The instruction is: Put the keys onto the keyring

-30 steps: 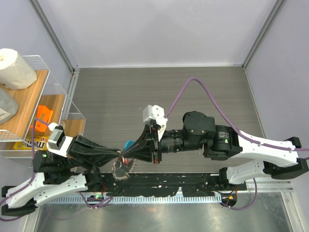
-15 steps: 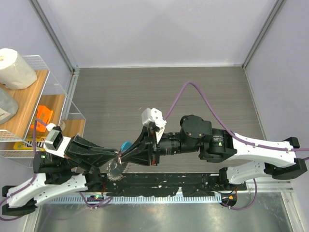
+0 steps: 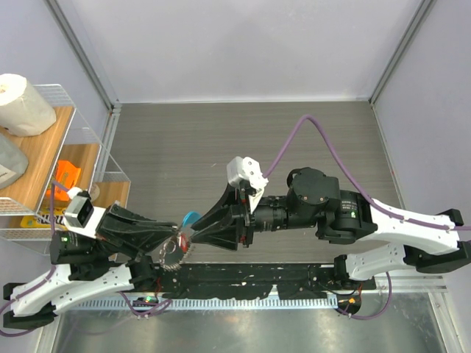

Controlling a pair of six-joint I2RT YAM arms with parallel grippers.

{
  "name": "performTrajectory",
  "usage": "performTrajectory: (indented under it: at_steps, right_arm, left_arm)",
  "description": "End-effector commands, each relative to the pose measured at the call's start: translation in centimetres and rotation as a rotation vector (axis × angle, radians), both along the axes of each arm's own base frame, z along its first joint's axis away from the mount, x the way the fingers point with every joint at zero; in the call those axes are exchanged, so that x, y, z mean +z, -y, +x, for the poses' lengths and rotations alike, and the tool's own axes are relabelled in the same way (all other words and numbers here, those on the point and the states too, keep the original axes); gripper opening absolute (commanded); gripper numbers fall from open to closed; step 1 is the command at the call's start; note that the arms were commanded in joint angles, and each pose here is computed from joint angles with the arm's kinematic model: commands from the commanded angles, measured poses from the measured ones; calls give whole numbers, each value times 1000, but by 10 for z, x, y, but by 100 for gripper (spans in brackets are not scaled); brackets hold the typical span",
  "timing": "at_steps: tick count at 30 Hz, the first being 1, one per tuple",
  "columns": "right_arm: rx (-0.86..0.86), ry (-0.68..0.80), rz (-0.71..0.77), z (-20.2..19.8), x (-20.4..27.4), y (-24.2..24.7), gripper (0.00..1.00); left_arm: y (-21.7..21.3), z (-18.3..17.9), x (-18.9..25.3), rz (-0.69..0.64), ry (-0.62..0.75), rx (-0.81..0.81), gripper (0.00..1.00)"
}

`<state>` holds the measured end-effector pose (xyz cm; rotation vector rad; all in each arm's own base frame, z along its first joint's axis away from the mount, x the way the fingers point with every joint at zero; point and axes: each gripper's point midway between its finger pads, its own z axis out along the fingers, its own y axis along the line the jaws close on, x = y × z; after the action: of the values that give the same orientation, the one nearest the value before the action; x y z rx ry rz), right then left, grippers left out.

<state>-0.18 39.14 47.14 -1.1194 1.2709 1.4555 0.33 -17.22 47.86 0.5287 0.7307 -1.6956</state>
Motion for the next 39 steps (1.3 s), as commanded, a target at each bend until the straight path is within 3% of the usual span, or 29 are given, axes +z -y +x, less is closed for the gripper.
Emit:
performTrajectory:
  at_steps: [1,29,39]
  right_arm:
    - [-16,36,42,0,25,1,34]
    - [-64,65,10,7,25,-23,33]
    - [-72,76,10,9,26,-26,14]
  left_arm:
    - [-15,0,15,-82,-4,16,0]
    - [-18,5,13,-88,-26,38,0]
    - [-19,4,13,-91,-23,40,0]
